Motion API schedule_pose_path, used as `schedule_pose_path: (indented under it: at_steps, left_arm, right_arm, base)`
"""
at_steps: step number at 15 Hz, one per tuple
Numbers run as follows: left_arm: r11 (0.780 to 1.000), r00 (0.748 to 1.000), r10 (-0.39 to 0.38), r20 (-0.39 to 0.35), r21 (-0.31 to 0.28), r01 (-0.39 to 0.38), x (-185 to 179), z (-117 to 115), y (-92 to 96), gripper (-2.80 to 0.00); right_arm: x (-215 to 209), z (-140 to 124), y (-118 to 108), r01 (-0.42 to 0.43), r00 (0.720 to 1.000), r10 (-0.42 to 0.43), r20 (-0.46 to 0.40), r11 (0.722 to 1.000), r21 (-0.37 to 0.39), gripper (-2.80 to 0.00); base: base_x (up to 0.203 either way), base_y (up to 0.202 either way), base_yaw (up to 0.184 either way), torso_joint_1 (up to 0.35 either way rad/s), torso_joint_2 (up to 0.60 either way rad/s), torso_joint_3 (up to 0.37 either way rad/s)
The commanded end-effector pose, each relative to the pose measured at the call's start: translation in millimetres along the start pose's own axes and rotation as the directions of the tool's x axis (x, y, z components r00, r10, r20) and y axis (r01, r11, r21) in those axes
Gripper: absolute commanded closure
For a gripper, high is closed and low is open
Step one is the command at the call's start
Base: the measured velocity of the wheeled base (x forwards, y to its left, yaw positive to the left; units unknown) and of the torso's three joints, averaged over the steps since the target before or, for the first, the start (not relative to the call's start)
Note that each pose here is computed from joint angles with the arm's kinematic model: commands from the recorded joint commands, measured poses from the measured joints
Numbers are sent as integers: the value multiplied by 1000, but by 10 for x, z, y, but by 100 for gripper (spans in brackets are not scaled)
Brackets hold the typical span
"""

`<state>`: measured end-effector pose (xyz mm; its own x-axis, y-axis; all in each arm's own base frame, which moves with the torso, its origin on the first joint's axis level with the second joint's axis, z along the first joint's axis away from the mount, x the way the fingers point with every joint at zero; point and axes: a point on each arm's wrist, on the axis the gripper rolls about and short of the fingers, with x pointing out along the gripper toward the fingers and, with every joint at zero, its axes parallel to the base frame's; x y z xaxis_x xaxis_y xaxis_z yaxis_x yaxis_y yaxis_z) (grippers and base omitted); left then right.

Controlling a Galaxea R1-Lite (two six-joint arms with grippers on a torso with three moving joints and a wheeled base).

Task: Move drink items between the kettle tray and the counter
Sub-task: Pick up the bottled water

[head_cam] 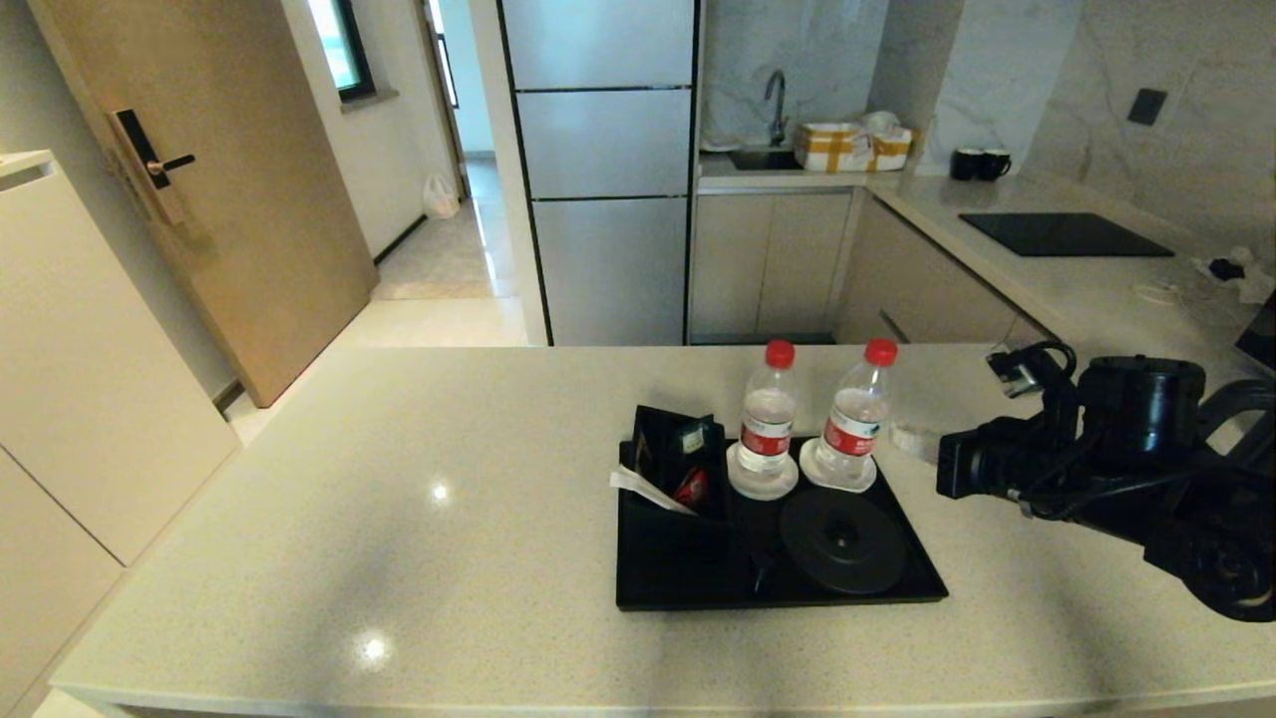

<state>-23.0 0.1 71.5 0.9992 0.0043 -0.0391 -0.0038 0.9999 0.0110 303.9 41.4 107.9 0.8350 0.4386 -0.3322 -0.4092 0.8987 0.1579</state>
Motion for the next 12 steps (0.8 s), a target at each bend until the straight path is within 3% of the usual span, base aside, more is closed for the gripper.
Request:
schedule_pose_path:
  at_steps: [1,8,12]
  left_arm:
    - [1000,1000,0,-1,0,0,1,0,0,0]
    - [1000,1000,0,1,0,0,0,4,0,0]
    - [1000,1000,0,-2,0,0,2,-2,0,0]
  right_arm:
    - [29,-45,-68,14,1000,-14,-12,1000,15,-280]
    - [388,-271,-256,129,991,-130,28,992,12,-280]
    - [565,-265,-142,133,989,-132,65,991,-13,-280]
  base:
    - [0,0,0,0,0,0]
    - [0,0,0,0,0,0]
    - [0,0,0,0,0,0]
